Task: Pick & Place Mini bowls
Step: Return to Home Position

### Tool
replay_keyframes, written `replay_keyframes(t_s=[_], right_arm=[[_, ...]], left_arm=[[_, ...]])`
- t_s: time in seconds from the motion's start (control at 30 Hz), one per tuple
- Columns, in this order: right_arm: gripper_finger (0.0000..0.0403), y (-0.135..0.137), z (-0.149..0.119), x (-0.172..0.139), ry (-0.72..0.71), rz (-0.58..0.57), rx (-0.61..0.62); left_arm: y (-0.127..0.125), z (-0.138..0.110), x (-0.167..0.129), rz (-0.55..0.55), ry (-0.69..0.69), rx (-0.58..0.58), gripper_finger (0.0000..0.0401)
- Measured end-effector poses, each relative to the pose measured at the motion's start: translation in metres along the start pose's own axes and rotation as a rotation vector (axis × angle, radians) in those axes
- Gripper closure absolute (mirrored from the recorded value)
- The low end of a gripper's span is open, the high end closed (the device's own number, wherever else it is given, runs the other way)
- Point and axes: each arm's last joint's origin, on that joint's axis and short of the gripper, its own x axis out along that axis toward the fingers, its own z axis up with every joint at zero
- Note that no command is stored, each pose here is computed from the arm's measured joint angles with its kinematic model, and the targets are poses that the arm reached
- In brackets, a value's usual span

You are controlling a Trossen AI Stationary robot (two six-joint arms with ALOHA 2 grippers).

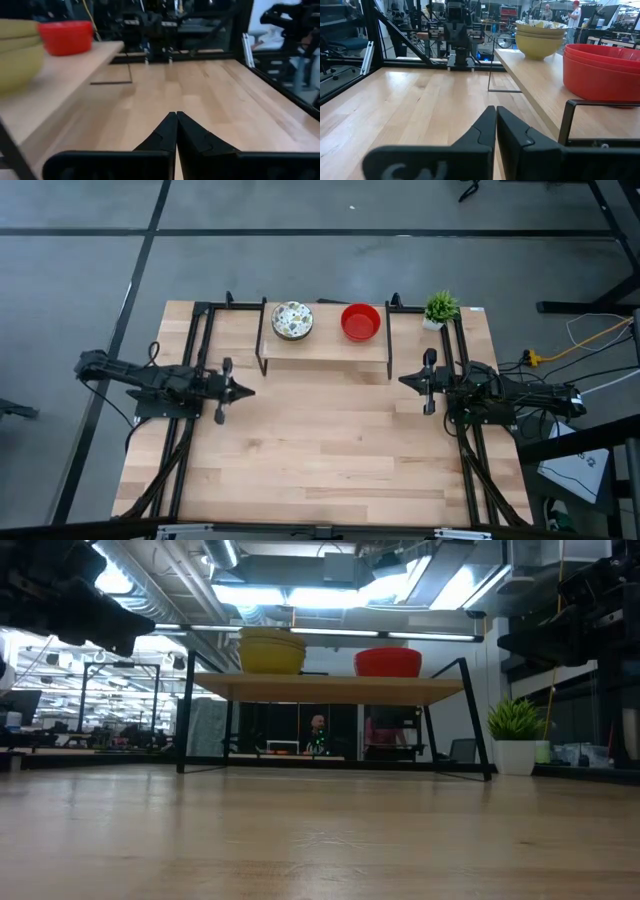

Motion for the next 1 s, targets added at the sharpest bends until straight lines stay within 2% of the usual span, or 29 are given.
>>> replay_keyframes(t_s=[0.23,0.37,0.57,0.77,1.0], right_arm=[[0.0386,0.000,0.000,0.000,0.000,0.000,0.000],[0.0386,0.000,0.000,0.000,0.000,0.000,0.000],[0.0386,0.000,0.000,0.000,0.000,0.000,0.000],[0.0386,0.000,0.000,0.000,0.000,0.000,0.000],[0.0386,0.000,0.000,0.000,0.000,0.000,0.000]], left_arm=[[0.006,-0.002,-0.008,0.039,-0.138,0.036,0.0398],[0.010,-0.001,-0.007,0.086,-0.140,0.090,0.0400],[0.021,-0.003,-0.006,0.224,-0.143,0.160,0.0398],[0.028,-0.003,-0.007,0.294,-0.134,0.159,0.0400],[0.030,-0.003,-0.007,0.309,-0.136,0.128,0.0393]])
